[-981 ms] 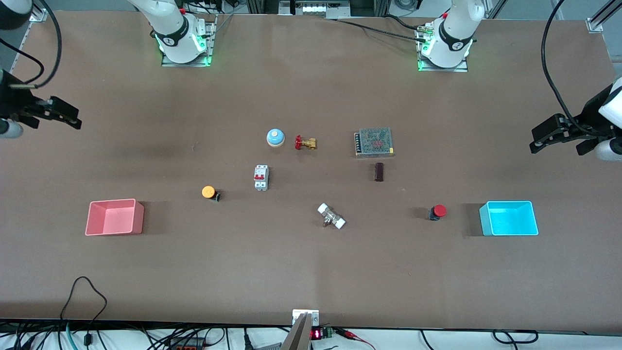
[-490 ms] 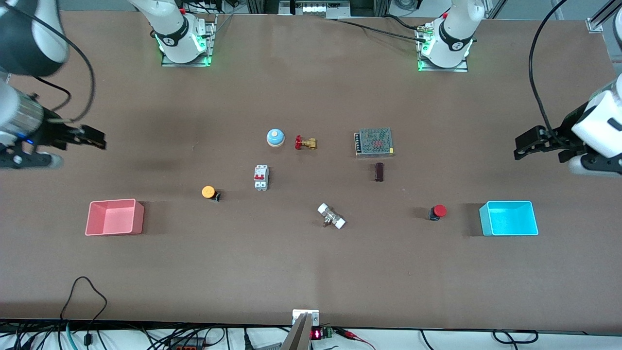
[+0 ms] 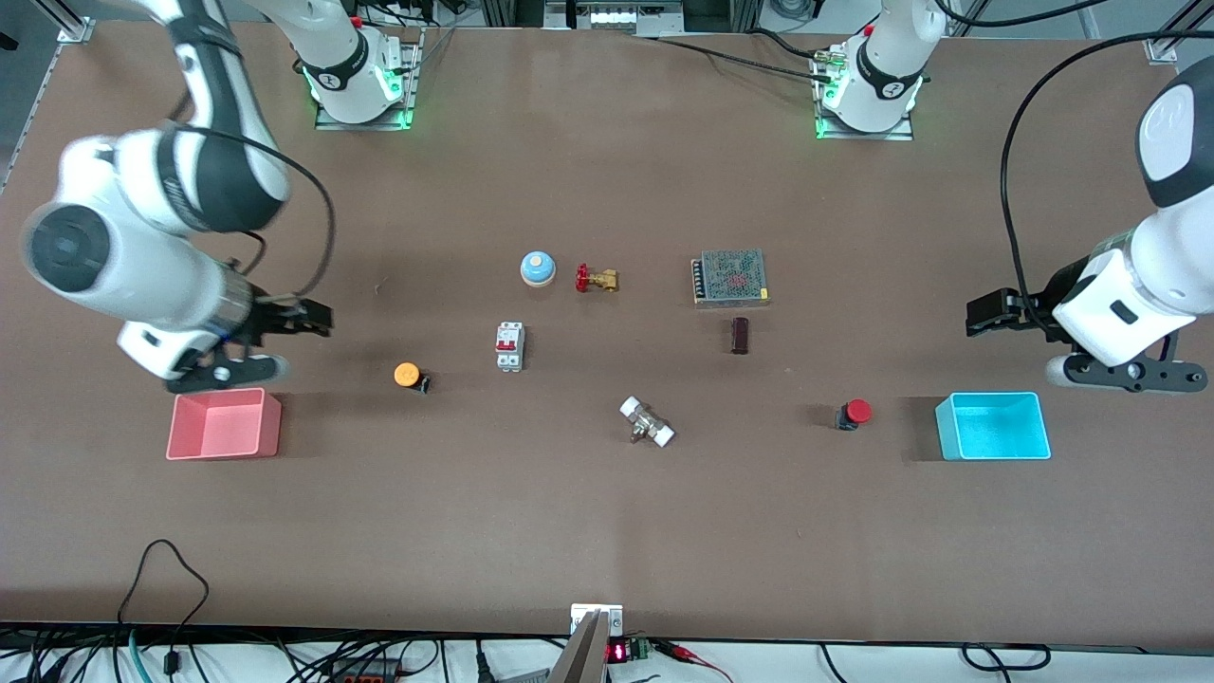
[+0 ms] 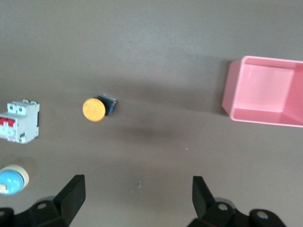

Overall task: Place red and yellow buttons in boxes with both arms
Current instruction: 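Reach the right gripper to the yellow button while the left gripper reaches the red button, then grasp the yellow button with the right gripper while the left gripper grasps the red button, then carry the yellow button over the pink box while the left gripper carries red, then lower and release the yellow button while the left gripper releases the red button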

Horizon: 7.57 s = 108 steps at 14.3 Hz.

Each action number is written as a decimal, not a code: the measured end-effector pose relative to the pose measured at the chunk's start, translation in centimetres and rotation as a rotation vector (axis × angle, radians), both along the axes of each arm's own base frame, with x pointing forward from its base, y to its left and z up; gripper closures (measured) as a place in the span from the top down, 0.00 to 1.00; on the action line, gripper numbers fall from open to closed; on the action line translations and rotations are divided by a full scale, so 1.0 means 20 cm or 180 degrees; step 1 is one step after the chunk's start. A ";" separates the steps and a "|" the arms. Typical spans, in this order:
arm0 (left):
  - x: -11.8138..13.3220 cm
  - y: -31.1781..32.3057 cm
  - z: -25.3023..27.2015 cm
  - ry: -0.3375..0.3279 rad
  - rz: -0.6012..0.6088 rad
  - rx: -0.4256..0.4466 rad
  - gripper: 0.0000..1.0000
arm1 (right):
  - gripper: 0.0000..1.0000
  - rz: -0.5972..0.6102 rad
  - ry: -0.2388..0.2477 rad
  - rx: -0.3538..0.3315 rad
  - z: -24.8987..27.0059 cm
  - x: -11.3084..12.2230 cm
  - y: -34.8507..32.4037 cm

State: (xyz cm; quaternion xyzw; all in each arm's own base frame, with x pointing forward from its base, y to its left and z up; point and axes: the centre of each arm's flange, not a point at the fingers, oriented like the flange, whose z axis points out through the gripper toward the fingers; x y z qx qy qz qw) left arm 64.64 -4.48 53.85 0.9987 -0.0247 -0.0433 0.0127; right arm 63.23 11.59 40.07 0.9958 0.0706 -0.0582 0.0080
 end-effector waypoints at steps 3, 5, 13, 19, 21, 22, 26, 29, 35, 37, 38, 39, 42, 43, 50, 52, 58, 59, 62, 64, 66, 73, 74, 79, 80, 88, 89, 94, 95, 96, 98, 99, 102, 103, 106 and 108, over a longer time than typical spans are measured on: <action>0.01 0.02 -0.03 0.0035 0.0025 -0.0026 1.00 | 1.00 -0.0205 -0.0009 -0.0050 -0.19 0.06 0.12; 0.03 0.04 -0.09 0.0108 0.0141 -0.0194 1.00 | 1.00 -0.0300 -0.0124 -0.0033 -0.31 0.10 0.23; 0.10 0.03 -0.38 0.0412 0.0284 -0.0328 1.00 | 1.00 -0.0340 -0.0130 -0.0002 -0.75 0.08 0.55; 0.19 -0.12 -0.77 0.0571 0.0279 -0.0315 1.00 | 1.00 -0.0479 -0.0098 -0.0070 -0.82 0.13 0.40; 0.22 -0.16 -0.86 0.0541 0.0363 -0.0301 1.00 | 1.00 -0.0491 -0.0095 -0.0071 -0.82 0.13 0.39; 0.23 -0.18 -0.93 0.0535 0.0382 -0.0274 1.00 | 1.00 -0.0490 -0.0082 -0.0075 -0.82 0.13 0.39; 0.27 -0.25 -1.16 0.0482 0.0373 -0.0182 1.00 | 1.00 -0.0468 0.0051 -0.0122 -0.88 0.09 0.41; 0.29 -0.23 -1.29 0.0488 0.0402 -0.0168 1.00 | 1.00 -0.0475 0.0165 -0.0163 -0.90 0.07 0.39; 0.27 -0.24 -1.47 0.0529 0.0424 -0.0067 1.00 | 1.00 -0.0483 0.0184 -0.0172 -0.92 0.06 0.39; 0.26 -0.28 -1.51 0.0460 0.0445 -0.0065 0.99 | 0.96 -0.0486 0.0186 -0.0175 -0.93 0.06 0.39; 0.25 -0.29 -1.53 0.0443 0.0446 -0.0065 0.96 | 0.96 -0.0486 0.0177 -0.0173 -0.94 0.06 0.39; 0.25 -0.29 -1.54 0.0442 0.0443 -0.0064 0.92 | 0.88 -0.0485 0.0171 -0.0171 -0.94 0.07 0.39; 0.24 -0.29 -1.55 0.0457 0.0444 -0.0060 0.78 | 0.53 -0.0475 0.0170 -0.0153 -0.95 0.06 0.41; 0.24 -0.29 -1.55 0.0463 0.0445 -0.0058 0.77 | 0.44 -0.0472 0.0161 -0.0147 -0.94 0.06 0.42; 0.24 -0.27 -1.56 0.0445 0.0467 -0.0056 0.41 | 0.41 -0.0505 0.0037 -0.0112 -0.86 0.13 0.39; 0.25 -0.25 -1.55 0.0434 0.0482 -0.0058 0.41 | 0.41 -0.0591 -0.0081 -0.0074 -0.75 0.21 0.31; 0.33 0.05 -1.31 0.0176 0.0628 -0.0102 0.41 | 0.41 -0.0778 -0.0209 -0.0007 -0.45 0.42 -0.33; 0.33 0.12 -1.26 0.0133 0.0634 -0.0112 0.41 | 0.41 -0.0735 -0.0229 0.0004 -0.43 0.43 -0.42; 0.34 0.28 -1.14 0.0012 0.0649 -0.0129 0.41 | 0.41 -0.0516 -0.0236 -0.0059 -0.42 0.44 -0.60; 0.33 0.36 -1.08 0.0012 0.0604 -0.0135 0.41 | 0.41 -0.0350 -0.0199 -0.0221 -0.44 0.43 -0.72; 0.32 0.43 -1.06 0.0033 0.0583 -0.0138 0.41 | 0.41 -0.0273 -0.0151 -0.0274 -0.48 0.43 -0.86; 0.26 0.81 -1.11 0.0079 0.0573 -0.0076 0.41 | 0.41 -0.0265 -0.0037 -0.0177 -0.61 0.41 -1.00; 0.25 0.84 -1.14 0.0108 0.0562 -0.0065 0.41 | 0.41 -0.0270 -0.0033 -0.0157 -0.63 0.41 -0.99; 0.25 0.88 -1.37 0.0181 0.0555 -0.0084 0.41 | 0.41 -0.0230 -0.0067 -0.0159 -0.75 0.42 -1.00; 0.25 0.88 -1.40 0.0194 0.0556 -0.0087 0.41 | 0.41 -0.0228 -0.0057 -0.0160 -0.78 0.42 -1.01; 0.25 0.87 -1.48 0.0244 0.0545 -0.0098 0.41 | 0.41 -0.0230 -0.0002 -0.0153 -0.87 0.41 -1.03; 0.25 0.86 -1.48 0.0245 0.0540 -0.0099 0.43 | 0.44 -0.0243 0.0000 -0.0135 -0.87 0.41 -1.03; 0.27 0.82 -1.46 0.0194 0.0503 -0.0103 0.62 | 0.80 -0.0368 -0.0028 -0.0021 -0.86 0.42 -1.08; 0.29 0.81 -1.44 0.0154 0.0486 -0.0101 0.67 | 0.89 -0.0369 -0.0049 -0.0022 -0.85 0.42 -1.08; 0.31 0.79 -1.41 0.0117 0.0467 -0.0099 0.67 | 0.98 -0.0368 -0.0072 -0.0022 -0.82 0.43 -1.09; 0.34 0.74 -1.37 0.0054 0.0430 -0.0096 0.72 | 1.00 -0.0369 -0.0131 -0.0022 -0.77 0.45 -1.09; 0.35 0.72 -1.34 0.0027 0.0409 -0.0097 0.75 | 1.00 -0.0373 -0.0166 -0.0021 -0.73 0.45 -1.09; 0.38 0.64 -1.26 -0.0066 0.0351 -0.0093 1.00 | 1.00 -0.0372 -0.0234 -0.0006 -0.52 0.45 -1.09; 0.39 0.61 -1.21 -0.0112 0.0352 -0.0088 1.00 | 1.00 -0.0361 -0.0237 0.0008 -0.42 0.45 -1.07; 0.40 0.52 -1.05 -0.0217 0.0414 -0.0075 1.00 | 1.00 -0.0295 -0.0231 0.0057 -0.10 0.40 -0.98; 0.38 0.42 -0.91 -0.0208 0.0439 -0.0066 1.00 | 1.00 -0.0224 -0.0304 0.0081 0.13 0.36 -0.90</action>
